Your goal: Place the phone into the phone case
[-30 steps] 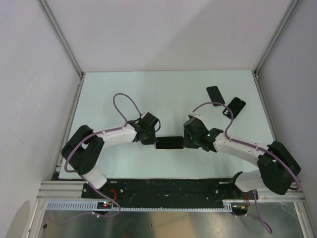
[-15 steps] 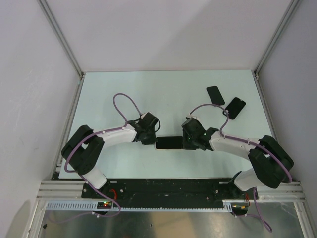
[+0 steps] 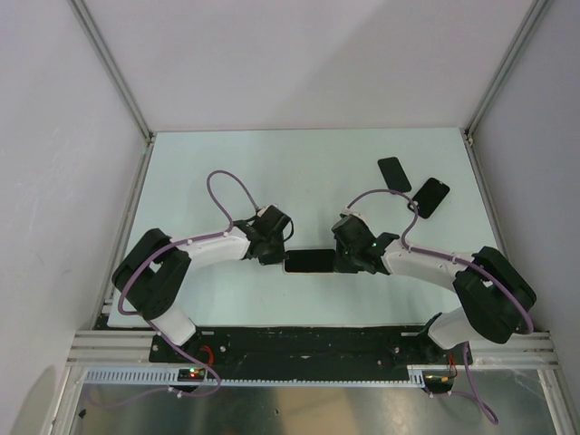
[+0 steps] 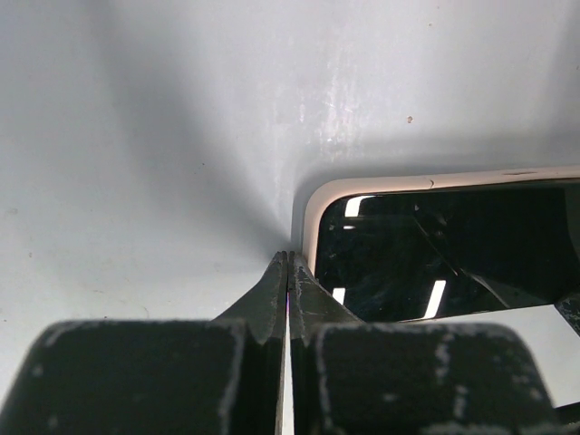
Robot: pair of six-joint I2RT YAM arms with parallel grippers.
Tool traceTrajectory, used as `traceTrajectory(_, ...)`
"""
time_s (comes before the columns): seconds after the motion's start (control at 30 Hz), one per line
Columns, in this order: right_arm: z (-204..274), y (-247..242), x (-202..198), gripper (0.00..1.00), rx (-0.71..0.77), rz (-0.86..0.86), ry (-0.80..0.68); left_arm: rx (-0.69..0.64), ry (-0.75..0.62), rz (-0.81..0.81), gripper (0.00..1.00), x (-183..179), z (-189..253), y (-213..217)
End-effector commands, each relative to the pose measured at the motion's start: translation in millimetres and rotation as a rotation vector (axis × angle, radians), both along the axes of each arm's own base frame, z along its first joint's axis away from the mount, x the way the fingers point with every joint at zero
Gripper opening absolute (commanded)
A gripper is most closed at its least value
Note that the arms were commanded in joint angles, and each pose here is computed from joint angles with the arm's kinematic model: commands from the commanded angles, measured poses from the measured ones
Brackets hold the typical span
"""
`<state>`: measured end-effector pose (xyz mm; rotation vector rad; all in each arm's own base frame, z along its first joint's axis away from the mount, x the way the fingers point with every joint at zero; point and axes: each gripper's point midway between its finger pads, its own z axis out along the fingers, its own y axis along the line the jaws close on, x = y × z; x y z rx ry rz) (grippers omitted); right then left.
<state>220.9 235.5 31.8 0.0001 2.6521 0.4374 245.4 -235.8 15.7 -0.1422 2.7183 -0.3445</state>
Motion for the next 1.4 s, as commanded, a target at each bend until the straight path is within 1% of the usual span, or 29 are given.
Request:
traceTrajectory(0.0, -22.6, -4.1, -3.4, 0.11, -0.072, -0.003, 0.020, -0.083, -0.050, -0.036, 0.00, 10.1, 19.2, -22.8)
traceTrajectory(0.17, -30.8, -7.6, -6.9, 0.10, -0.108, -0.003, 0.030, -0.086, -0.052, -0.036, 0.00, 10.8, 20.0, -23.4)
traceTrajectory(0.5, -46.1, -6.7, -12.2, 0.08, -0.130, 0.010, 0.068, -0.087, -0.049, -0.041, 0.00, 11.0, 19.7, -24.6)
traceTrajectory(0.67, -26.2, -2.7, -7.1, 0.11, -0.089, 0.013, 0.027, -0.091, -0.059, -0.046, 0.00, 11.9, 23.4, -25.0)
traceTrajectory(0.87, 30.3, -1.2, 15.0, 0.25, 0.003, 0.000, -0.096, -0.104, -0.094, -0.050, 0.03, 14.1, 35.6, -23.3)
traceTrajectory(0.97, 58.6, -0.8, 29.3, 0.28, 0.046, -0.011, -0.163, -0.108, -0.113, -0.050, 0.05, 12.5, 41.4, -19.4)
traceTrajectory(1.03, 67.9, -1.8, 39.9, 0.29, 0.055, -0.019, -0.189, -0.114, -0.127, -0.048, 0.06, 9.0, 46.2, -15.6)
traceTrajectory(1.2, 62.4, -0.4, 71.4, 0.28, 0.041, -0.011, -0.198, -0.119, -0.132, -0.036, 0.07, -8.5, 46.4, -6.6)
traceTrajectory(1.37, 56.2, 11.7, 100.3, 0.27, 0.043, 0.033, -0.200, -0.141, -0.120, -0.046, 0.07, -34.1, 44.3, -16.4)
